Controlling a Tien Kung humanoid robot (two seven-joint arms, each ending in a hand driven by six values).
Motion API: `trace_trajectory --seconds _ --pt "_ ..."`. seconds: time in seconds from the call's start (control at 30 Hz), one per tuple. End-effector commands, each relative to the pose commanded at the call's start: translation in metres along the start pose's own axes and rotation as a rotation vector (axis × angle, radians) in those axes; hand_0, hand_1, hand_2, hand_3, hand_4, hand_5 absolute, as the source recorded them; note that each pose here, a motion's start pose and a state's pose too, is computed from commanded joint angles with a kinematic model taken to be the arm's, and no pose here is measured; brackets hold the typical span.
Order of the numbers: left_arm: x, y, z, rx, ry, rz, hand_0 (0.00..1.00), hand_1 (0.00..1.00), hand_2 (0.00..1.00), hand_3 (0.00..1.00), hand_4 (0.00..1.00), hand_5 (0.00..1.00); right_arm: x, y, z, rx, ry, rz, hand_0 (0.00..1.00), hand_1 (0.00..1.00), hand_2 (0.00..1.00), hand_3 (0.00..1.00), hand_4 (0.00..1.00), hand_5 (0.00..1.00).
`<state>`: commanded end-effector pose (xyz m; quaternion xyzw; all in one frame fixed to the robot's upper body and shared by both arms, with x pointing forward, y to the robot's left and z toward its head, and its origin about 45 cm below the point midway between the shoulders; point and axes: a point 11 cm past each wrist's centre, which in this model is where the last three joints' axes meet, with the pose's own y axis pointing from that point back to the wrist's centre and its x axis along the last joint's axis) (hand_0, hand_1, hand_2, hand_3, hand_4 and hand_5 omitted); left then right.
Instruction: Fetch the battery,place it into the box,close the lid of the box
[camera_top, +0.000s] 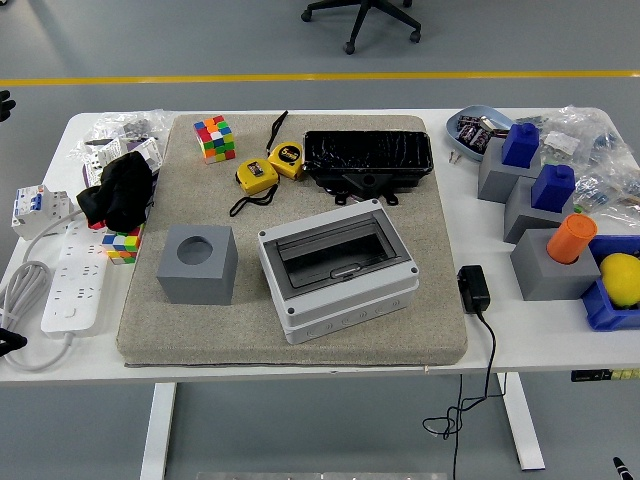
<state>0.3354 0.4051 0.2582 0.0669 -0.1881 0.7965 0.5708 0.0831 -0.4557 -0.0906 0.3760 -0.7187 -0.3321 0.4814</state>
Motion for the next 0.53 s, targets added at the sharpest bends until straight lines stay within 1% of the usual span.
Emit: trace_trajectory --seconds 0.23,0.53 --pt "0.0005 -0.0003 0.0008 -0.004 -0.005 0.001 0.802 0.787 0.752 0.731 0.998 0.998 -0.0004 -0.0001 -0.0025 0.004 -0.002 0.000 0.854 0.825 0.799 0.825 0.998 0.998" --pt "-0.0029 -0.0004 0.0013 -0.004 -0.011 -0.011 0.799 0.781 0.745 0.729 0.998 0.998 -0.0009 0.0001 -0.0011 0.000 -0.003 -0.002 0.855 0.826 0.799 0.825 0.998 0.998"
